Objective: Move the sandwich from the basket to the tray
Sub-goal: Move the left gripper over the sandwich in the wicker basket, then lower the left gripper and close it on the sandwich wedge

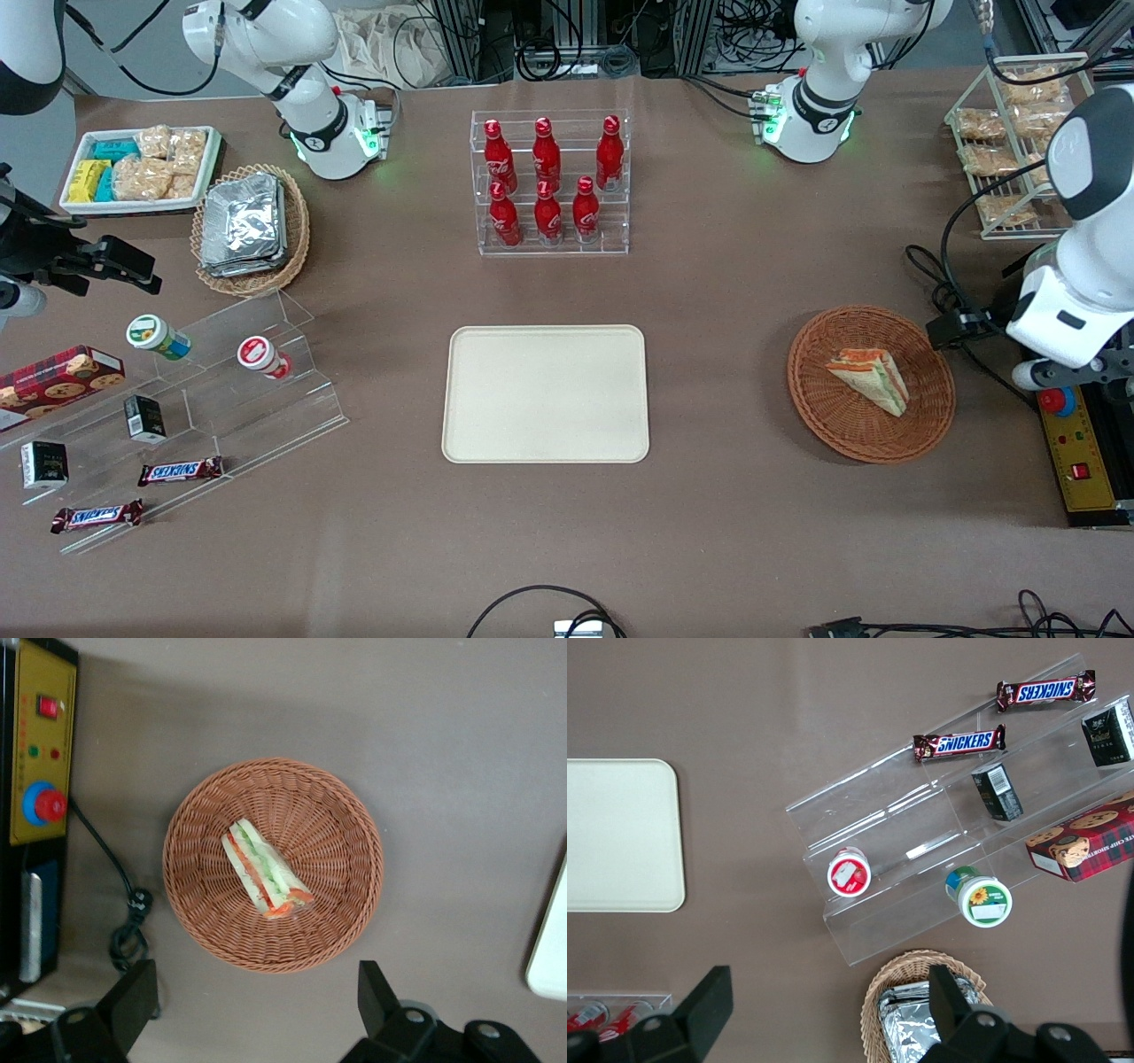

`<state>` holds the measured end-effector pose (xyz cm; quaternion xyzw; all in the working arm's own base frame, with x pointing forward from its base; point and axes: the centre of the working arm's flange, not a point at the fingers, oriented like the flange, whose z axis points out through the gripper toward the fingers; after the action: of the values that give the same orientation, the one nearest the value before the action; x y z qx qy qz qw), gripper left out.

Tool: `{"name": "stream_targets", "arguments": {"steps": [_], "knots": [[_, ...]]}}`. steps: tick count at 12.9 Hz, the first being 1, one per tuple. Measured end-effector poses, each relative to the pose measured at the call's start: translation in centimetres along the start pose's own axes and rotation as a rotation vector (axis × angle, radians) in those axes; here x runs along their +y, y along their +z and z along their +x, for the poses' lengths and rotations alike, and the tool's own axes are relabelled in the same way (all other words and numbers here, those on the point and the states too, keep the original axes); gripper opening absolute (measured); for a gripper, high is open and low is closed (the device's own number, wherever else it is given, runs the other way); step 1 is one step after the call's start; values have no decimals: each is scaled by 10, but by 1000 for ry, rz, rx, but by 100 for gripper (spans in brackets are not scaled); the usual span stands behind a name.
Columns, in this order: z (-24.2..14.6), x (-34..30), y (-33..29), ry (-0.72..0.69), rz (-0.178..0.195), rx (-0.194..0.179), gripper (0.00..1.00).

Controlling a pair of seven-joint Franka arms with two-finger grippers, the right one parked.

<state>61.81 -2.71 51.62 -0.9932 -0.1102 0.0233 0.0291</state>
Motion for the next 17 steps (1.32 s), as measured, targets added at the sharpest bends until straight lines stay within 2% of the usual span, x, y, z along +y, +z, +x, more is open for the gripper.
{"name": "stream_targets", "arguments": {"steps": [2, 5, 7, 9, 13, 16, 17], "knots": [[6, 7, 25, -130, -20, -1, 100], [2, 13, 82, -358, -23, -8, 100], [-3, 15, 119, -425, -37, 8, 100], [-8, 14, 146, -519, -42, 8, 100], [-12, 12, 180, -603, -23, -32, 100], [-11, 9, 195, -674, -19, -34, 100], [-11, 9, 202, -684, -3, -35, 100]]}}
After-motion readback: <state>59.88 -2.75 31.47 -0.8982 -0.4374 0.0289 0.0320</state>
